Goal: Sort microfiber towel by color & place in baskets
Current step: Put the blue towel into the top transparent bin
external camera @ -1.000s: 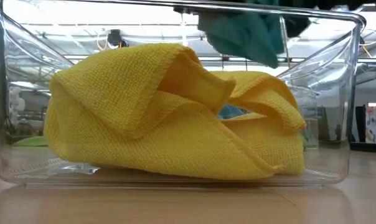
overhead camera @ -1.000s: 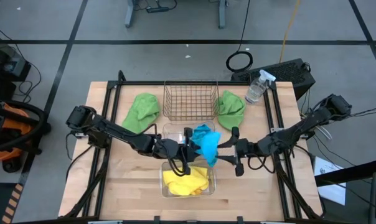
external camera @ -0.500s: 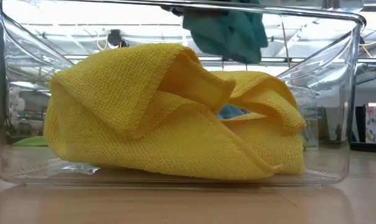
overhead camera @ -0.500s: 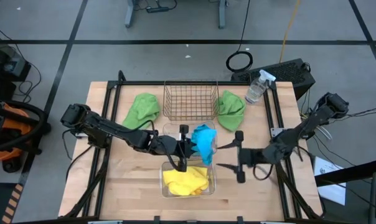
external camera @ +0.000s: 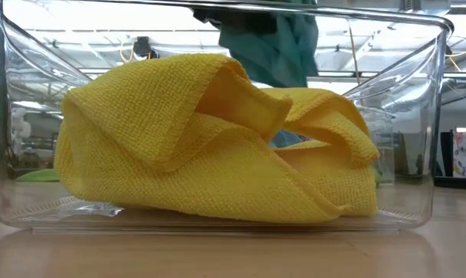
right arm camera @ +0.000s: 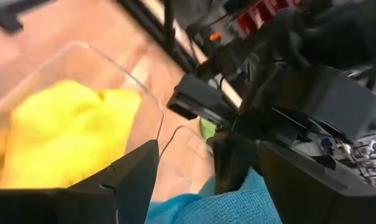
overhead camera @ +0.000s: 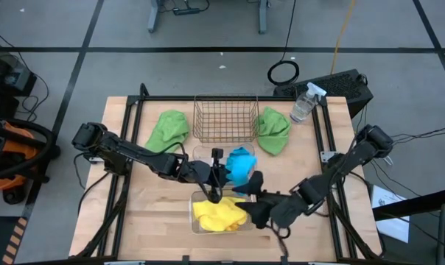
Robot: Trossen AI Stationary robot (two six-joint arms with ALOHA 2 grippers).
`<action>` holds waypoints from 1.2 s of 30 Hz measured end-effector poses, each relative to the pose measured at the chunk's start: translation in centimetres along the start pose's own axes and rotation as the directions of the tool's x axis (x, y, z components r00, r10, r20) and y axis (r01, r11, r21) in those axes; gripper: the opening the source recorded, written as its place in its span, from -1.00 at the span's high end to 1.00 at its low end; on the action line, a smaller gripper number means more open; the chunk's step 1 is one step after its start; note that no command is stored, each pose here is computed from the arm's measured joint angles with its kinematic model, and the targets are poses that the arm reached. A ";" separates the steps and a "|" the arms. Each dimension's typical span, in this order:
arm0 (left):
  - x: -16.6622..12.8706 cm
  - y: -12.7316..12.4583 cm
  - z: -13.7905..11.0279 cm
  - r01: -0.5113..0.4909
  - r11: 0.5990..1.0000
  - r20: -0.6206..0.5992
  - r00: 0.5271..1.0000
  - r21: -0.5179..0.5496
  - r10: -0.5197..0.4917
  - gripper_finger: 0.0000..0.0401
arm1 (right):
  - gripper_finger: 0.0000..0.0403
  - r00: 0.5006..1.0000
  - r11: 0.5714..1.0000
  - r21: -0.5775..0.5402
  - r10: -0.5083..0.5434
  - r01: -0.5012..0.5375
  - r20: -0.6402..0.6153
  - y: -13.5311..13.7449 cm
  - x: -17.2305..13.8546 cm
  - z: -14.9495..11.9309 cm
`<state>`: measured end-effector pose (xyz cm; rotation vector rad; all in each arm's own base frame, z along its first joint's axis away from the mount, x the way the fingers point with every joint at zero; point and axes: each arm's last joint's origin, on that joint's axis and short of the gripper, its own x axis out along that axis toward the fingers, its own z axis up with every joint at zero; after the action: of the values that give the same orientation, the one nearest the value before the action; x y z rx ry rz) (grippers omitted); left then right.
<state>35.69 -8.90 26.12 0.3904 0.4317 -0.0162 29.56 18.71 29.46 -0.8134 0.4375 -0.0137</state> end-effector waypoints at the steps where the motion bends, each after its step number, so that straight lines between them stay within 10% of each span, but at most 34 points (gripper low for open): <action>1: 0.0 0.0 0.0 0.002 1.000 0.000 1.000 0.000 -0.002 0.79 | -0.33 1.000 1.000 -0.010 0.002 -0.003 -0.021 0.0 0.2 0.3; 8: -0.2 -0.6 0.1 0.048 0.999 0.004 0.999 0.019 -0.048 0.79 | -0.33 0.977 0.996 -0.081 -0.051 0.035 -0.205 0.6 1.0 -0.2; 36: -2.1 -4.8 2.1 0.080 0.943 0.063 0.992 0.324 -0.105 0.79 | -0.22 0.973 0.971 0.222 0.137 -0.094 -0.187 -1.3 1.7 -1.1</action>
<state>34.19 -14.29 26.99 0.6879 0.3684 -0.1953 30.86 16.72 29.05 -0.5769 0.6635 -0.0339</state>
